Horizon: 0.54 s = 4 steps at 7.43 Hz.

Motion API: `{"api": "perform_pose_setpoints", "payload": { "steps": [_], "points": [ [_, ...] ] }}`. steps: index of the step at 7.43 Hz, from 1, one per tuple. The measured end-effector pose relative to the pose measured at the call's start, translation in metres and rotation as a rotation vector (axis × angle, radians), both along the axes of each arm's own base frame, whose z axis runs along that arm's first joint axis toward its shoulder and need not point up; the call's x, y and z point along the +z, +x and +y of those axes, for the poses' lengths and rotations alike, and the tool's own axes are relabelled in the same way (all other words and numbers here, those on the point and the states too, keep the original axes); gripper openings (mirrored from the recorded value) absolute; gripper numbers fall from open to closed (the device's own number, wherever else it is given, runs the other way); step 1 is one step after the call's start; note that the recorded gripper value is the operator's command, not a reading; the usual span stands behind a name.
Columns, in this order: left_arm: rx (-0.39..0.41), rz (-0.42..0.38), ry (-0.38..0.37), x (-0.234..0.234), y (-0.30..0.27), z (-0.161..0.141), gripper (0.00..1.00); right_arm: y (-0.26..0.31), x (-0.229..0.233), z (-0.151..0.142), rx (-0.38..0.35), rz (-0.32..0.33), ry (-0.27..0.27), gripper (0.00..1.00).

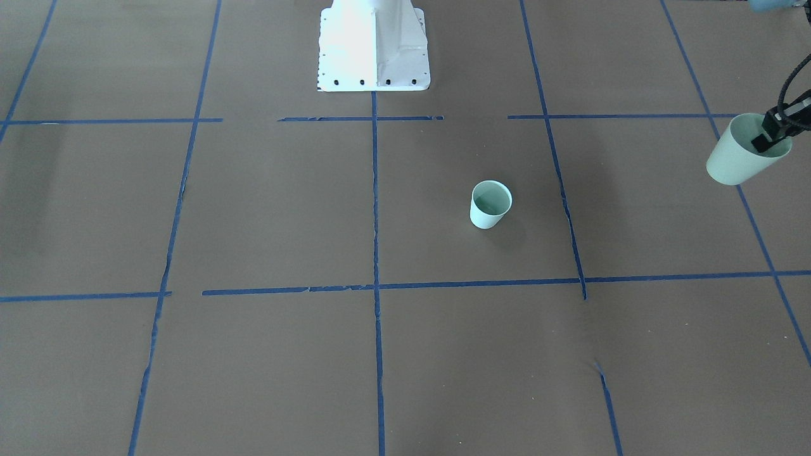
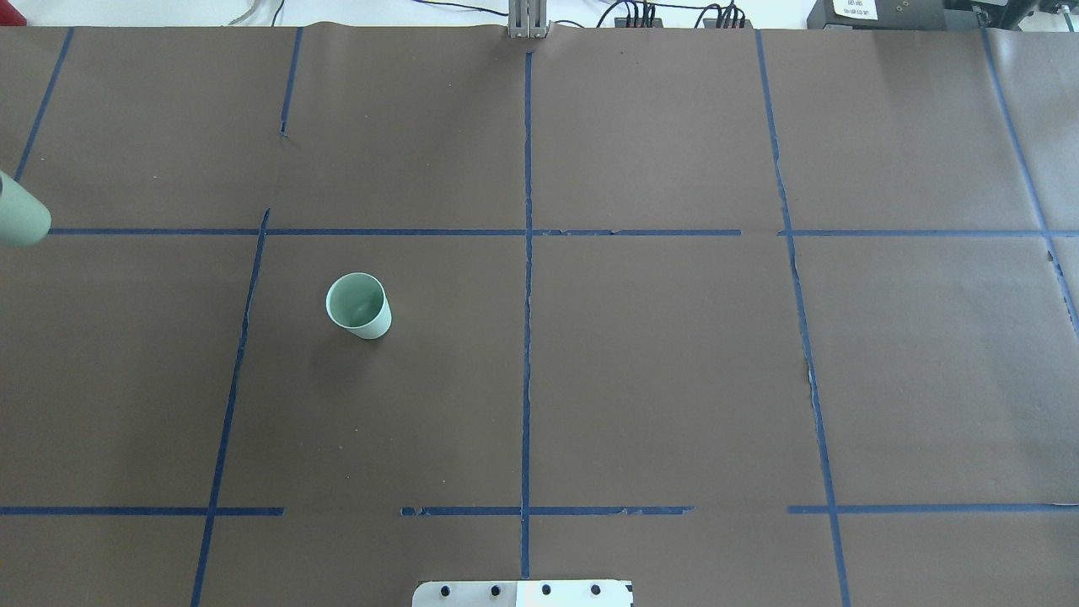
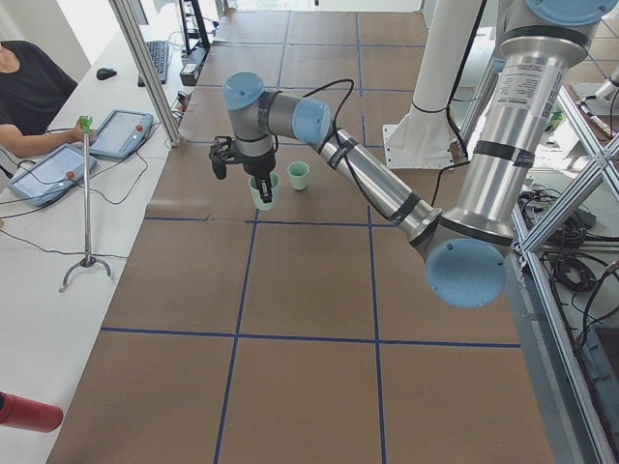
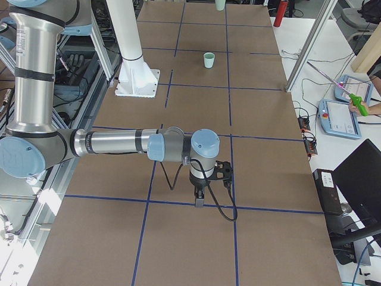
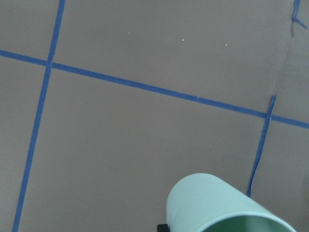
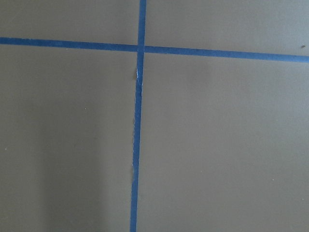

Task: Stack cups
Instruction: 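Lift the grasped cup with the left gripper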

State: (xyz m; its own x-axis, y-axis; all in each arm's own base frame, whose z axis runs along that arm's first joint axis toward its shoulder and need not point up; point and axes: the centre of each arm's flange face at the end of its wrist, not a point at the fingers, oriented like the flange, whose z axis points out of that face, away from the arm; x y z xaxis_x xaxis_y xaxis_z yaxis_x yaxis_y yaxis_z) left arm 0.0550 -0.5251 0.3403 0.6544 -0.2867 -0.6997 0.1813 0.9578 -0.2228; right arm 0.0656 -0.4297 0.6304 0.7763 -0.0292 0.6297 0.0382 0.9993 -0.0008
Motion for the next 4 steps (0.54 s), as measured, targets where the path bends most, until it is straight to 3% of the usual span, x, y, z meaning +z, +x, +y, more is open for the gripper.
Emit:
{"api": "perform_pose_setpoints", "payload": {
  "steps": [2,4],
  "points": [
    [-0.024,0.039,-0.074,-0.059,0.048,-0.001,0.00,0.000,0.000,0.000,0.000,0.000,0.000,1.00],
    [-0.037,0.089,-0.117,-0.090,0.134,0.006,0.00,0.000,0.000,0.000,0.000,0.000,0.000,1.00]
  ]
}}
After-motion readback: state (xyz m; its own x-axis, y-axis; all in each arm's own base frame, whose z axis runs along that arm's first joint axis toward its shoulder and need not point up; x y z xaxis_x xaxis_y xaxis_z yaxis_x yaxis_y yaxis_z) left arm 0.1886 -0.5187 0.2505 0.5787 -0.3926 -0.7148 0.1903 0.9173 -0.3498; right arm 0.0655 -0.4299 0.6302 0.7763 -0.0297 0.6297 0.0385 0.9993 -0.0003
